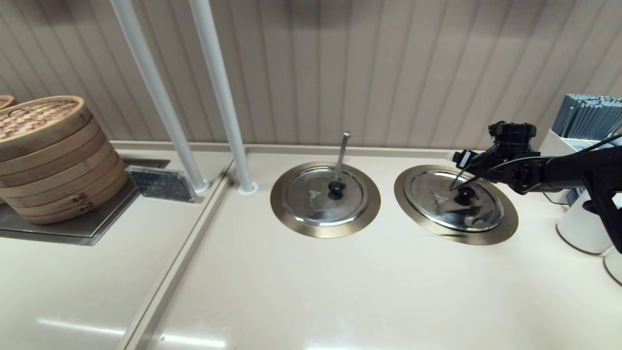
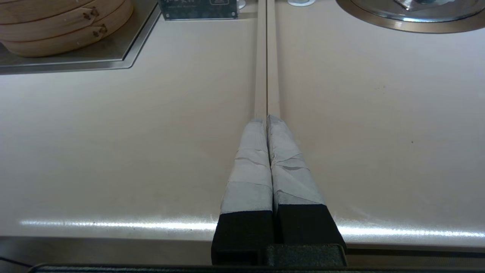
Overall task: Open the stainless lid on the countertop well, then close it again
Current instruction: Put the spoon in the groove
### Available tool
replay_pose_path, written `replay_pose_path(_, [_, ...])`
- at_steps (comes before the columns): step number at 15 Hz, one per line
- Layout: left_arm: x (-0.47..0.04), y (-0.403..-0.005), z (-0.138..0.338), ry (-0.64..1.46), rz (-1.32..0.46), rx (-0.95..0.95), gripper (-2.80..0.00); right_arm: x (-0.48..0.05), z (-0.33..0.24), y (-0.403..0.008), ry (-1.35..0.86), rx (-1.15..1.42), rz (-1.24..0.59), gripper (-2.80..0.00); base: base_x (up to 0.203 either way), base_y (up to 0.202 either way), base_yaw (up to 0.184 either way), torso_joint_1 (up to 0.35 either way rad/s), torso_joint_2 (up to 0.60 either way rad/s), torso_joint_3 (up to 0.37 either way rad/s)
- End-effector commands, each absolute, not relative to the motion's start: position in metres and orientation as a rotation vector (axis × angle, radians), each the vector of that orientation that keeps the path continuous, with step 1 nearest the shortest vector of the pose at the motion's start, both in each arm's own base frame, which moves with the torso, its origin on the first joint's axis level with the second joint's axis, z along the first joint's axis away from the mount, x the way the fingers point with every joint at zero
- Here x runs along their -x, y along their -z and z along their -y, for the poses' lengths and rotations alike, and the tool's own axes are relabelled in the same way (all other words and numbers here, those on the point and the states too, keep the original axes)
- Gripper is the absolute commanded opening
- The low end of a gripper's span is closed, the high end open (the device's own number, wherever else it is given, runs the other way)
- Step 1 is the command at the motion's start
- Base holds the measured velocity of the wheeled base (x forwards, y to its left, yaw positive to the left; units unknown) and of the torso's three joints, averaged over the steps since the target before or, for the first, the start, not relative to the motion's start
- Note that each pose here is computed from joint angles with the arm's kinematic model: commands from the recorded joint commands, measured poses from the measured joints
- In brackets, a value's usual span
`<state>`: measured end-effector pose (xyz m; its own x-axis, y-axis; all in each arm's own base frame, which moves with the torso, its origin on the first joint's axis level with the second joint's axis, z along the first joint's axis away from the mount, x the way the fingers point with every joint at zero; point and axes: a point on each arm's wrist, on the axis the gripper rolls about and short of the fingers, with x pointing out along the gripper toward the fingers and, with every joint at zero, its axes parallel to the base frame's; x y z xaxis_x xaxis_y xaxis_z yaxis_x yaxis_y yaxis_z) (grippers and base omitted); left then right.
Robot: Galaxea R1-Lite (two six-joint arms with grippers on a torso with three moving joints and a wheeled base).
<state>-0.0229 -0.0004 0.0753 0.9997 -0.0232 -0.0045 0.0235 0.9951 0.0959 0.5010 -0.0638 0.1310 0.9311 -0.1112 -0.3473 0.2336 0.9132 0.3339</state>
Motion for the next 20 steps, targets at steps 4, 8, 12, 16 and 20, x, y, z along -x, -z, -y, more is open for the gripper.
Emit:
replay_pose_path(4, [0.023, -0.075, 0.000, 0.023, -0.004, -0.097, -2.80, -0.514, 0.065, -0.120, 0.179, -0.363, -0.326, 0.00, 0.000, 0.000, 0.000, 0.000, 0.00, 0.000])
replay_pose_path(8, [0.023, -0.075, 0.000, 0.023, -0.003, -0.097, -2.80, -0.518, 0.057, -0.123, 0.164, -0.360, -0.325, 0.00, 0.000, 0.000, 0.000, 0.000, 0.00, 0.000])
replay_pose_path(12, [0.023, -0.075, 0.000, 0.023, -0.003, -0.097, -2.80, -0.520, 0.047, -0.124, 0.160, -0.353, -0.320, 0.00, 0.000, 0.000, 0.000, 0.000, 0.00, 0.000])
replay_pose_path(16, [0.023, -0.075, 0.000, 0.023, -0.003, -0.097, -2.80, -0.516, 0.063, -0.122, 0.212, -0.356, -0.326, 0.00, 0.000, 0.000, 0.000, 0.000, 0.00, 0.000])
replay_pose_path(20, [0.023, -0.075, 0.000, 0.023, -0.005, -0.097, -2.80, -0.504, 0.081, -0.118, 0.256, -0.364, -0.357, 0.00, 0.000, 0.000, 0.000, 0.000, 0.00, 0.000])
